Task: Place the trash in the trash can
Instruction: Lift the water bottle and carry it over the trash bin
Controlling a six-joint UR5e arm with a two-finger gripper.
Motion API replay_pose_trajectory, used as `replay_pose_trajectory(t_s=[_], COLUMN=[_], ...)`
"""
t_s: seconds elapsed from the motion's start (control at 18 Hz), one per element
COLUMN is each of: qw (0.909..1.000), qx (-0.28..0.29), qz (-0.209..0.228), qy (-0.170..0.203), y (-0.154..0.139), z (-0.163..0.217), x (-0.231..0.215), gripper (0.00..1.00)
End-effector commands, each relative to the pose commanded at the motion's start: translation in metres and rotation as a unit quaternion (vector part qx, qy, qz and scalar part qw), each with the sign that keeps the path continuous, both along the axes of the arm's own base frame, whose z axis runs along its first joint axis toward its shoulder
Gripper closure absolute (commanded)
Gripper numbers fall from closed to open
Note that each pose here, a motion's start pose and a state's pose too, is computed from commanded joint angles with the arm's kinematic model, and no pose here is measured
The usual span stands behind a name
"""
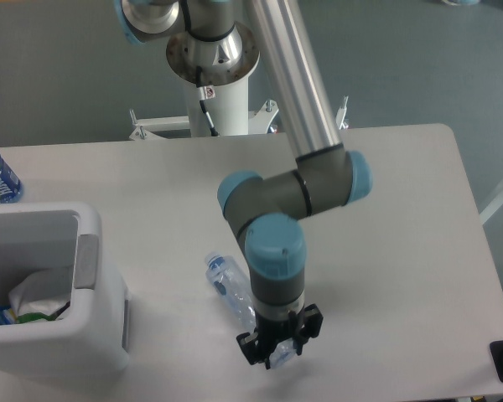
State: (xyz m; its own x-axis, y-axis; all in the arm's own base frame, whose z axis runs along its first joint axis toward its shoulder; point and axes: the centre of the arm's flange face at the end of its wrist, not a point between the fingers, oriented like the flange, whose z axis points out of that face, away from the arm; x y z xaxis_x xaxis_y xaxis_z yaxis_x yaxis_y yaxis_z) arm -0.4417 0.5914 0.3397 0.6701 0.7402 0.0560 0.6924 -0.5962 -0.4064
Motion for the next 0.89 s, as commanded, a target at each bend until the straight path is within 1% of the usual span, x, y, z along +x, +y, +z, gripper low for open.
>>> replay_pose_trajectory(t_s=[0.11, 0.17, 0.28, 0.33, 0.39, 0.5, 0.67, 0.83, 0.89], qw=[0.9989, 0.9967, 0.9891, 0.9855, 0.9819, 0.9772, 0.9737, 0.9683, 0.9669], qx=[0.047, 0.081, 0.147, 0.169, 0.188, 0.209, 0.225, 0.244, 0.249], qz=[0.003, 0.003, 0.01, 0.018, 0.025, 0.033, 0.014, -0.021, -0.029], qy=[0.003, -0.002, -0.008, -0.003, 0.0, 0.014, 0.031, 0.048, 0.049], y=[-0.013, -0.022, -0.041, -0.05, -0.053, -0.058, -0.05, -0.028, -0.021], z=[0.044, 0.069, 0.121, 0.145, 0.166, 0.2, 0.227, 0.242, 0.246], x=[-0.006, -0.011, -0.019, -0.025, -0.024, -0.016, 0.006, 0.044, 0.055], gripper=[0.41, 0.41, 0.41, 0.41, 0.41, 0.41, 0.41, 0.41, 0.41])
